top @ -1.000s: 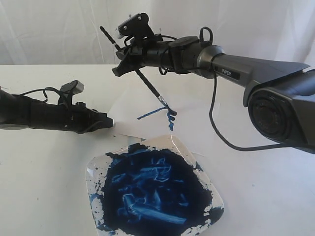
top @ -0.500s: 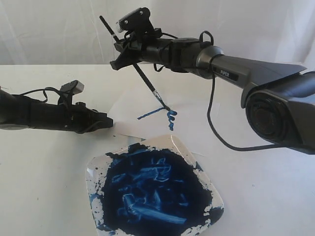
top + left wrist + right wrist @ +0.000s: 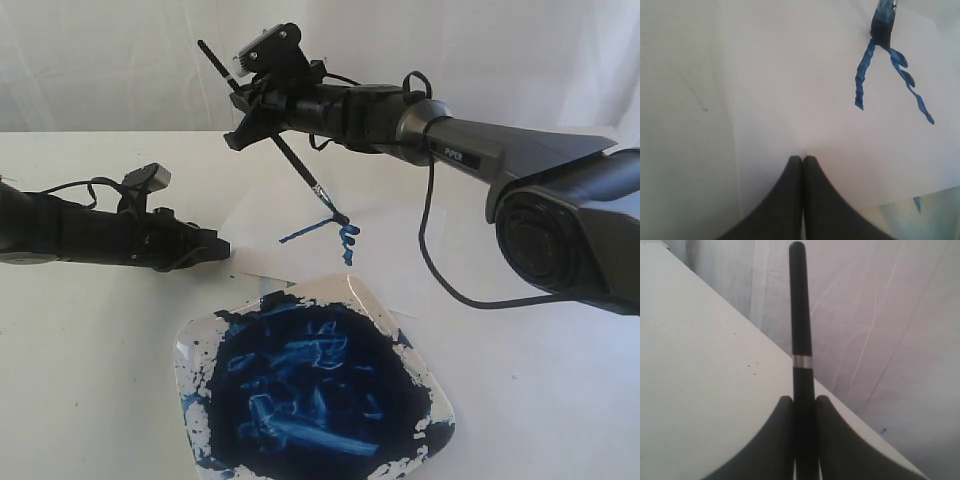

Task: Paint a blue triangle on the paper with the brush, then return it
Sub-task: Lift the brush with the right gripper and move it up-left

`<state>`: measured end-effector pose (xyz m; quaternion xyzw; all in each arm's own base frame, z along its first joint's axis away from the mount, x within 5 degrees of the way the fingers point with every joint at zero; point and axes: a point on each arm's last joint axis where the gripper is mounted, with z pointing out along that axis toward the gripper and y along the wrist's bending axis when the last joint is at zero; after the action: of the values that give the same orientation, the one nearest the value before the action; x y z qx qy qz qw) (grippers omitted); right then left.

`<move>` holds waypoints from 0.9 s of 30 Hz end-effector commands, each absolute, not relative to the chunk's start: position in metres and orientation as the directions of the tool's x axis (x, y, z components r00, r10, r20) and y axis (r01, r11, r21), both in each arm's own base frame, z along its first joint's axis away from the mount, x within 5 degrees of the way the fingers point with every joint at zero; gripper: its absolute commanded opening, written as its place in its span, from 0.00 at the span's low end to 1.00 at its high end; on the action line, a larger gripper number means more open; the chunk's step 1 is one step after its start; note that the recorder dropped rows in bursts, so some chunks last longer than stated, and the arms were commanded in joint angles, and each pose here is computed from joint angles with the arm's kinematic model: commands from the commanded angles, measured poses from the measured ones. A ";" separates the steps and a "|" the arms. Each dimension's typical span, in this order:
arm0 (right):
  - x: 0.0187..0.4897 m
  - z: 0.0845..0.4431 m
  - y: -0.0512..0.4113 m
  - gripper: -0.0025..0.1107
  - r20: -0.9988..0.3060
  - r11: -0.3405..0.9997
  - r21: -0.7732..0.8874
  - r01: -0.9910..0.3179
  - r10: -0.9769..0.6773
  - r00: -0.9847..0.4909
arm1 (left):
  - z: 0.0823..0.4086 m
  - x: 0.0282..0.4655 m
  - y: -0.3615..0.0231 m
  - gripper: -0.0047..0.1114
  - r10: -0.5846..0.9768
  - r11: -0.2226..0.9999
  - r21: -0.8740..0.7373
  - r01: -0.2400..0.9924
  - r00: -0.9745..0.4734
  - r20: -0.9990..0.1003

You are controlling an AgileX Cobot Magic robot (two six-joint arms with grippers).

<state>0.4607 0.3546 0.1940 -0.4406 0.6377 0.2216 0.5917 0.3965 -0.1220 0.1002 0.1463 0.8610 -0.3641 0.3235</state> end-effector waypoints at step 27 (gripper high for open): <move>0.432 0.253 0.354 0.02 -0.973 0.362 -0.042 -0.931 -0.226 -0.044 | 0.098 0.396 -0.124 0.04 0.035 0.695 -0.521 0.496 -0.747 -0.664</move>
<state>0.4360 0.3558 0.2478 -0.4383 0.6360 0.3294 0.5431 0.3965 -0.1220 0.1002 0.1463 0.8610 -0.3641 0.3235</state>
